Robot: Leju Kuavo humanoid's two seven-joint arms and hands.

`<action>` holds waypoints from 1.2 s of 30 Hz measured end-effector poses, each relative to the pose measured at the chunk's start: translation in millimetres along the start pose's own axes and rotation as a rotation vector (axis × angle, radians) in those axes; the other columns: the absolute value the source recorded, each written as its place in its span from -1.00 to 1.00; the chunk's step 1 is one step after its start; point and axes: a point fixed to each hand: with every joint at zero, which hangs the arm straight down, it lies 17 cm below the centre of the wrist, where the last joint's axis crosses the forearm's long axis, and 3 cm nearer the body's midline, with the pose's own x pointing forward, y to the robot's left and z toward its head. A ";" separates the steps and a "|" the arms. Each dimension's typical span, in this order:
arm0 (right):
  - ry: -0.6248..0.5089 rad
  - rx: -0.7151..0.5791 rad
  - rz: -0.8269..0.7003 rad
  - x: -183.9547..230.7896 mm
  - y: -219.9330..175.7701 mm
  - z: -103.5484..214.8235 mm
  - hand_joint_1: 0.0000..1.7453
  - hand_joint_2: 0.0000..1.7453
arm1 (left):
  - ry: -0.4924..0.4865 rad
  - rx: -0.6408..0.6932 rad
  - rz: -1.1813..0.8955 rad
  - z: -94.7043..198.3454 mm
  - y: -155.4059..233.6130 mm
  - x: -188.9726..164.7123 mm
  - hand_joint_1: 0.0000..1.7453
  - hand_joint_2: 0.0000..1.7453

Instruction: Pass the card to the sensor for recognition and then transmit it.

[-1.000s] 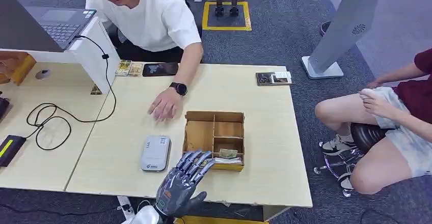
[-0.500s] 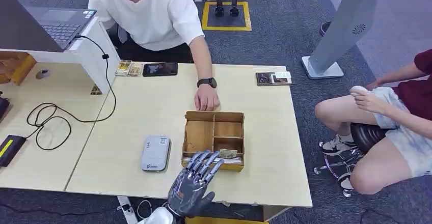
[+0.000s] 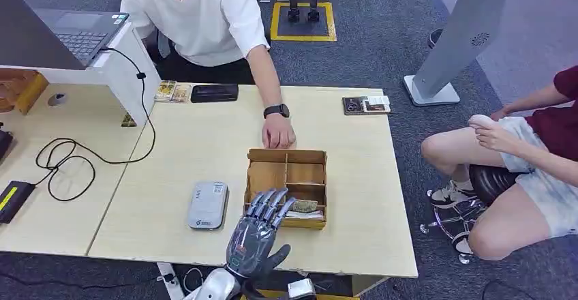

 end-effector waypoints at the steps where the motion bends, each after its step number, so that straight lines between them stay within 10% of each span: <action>1: 0.001 0.001 0.000 -0.1 0.5 0.1 -1.00 1.00 | 0.004 0.000 0.006 -0.1 0.2 -1.2 -1.00 1.00; 36: -0.004 -0.001 -0.002 7.6 3.1 -0.6 -1.00 1.00 | 0.151 0.060 -0.014 -10.3 25.2 -80.9 -1.00 1.00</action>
